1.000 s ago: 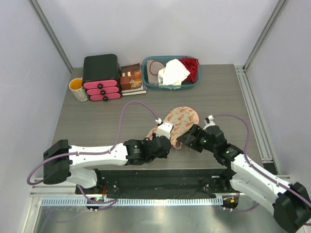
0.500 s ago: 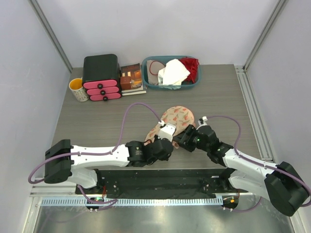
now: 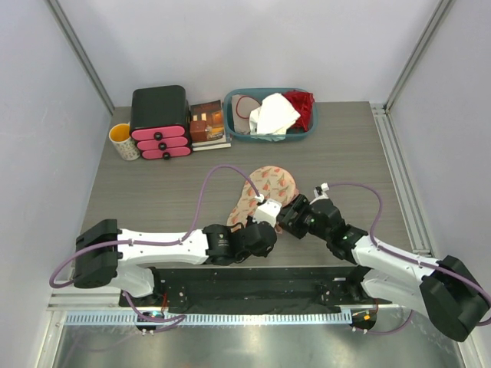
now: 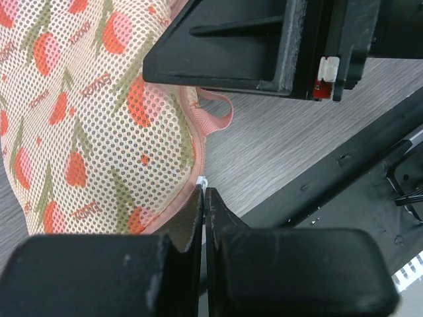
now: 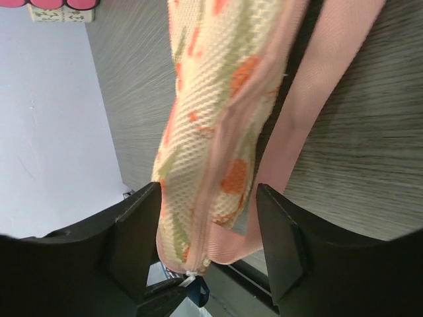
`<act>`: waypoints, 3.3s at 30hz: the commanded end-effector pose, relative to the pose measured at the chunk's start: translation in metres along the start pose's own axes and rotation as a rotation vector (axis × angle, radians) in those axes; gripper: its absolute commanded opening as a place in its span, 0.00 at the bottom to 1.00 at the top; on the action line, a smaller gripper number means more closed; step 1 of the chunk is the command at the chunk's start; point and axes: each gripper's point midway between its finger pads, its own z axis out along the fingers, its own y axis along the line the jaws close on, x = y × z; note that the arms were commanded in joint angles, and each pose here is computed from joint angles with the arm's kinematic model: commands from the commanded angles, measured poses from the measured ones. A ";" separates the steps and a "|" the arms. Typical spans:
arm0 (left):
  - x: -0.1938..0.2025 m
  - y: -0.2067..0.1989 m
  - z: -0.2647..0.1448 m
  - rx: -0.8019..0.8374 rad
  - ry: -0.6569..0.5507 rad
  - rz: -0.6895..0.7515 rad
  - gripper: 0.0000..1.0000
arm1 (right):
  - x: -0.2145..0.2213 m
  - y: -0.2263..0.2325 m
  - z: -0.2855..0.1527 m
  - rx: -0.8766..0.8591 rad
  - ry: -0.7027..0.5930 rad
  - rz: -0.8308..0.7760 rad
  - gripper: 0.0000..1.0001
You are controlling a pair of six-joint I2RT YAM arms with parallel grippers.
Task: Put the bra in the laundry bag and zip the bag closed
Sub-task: Zip the zipper on the laundry bag, then adjust the bra in the laundry bag.
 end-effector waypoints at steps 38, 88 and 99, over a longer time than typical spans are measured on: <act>0.027 0.032 -0.019 -0.162 -0.017 0.328 0.52 | -0.006 0.040 0.006 -0.119 -0.032 0.052 0.29; 0.012 0.045 -0.015 -0.310 -0.035 0.377 0.15 | -0.001 0.043 0.002 -0.126 -0.002 0.027 0.28; -0.014 0.031 -0.019 -0.165 -0.045 0.214 0.00 | -0.021 0.035 -0.001 0.010 0.018 -0.301 0.76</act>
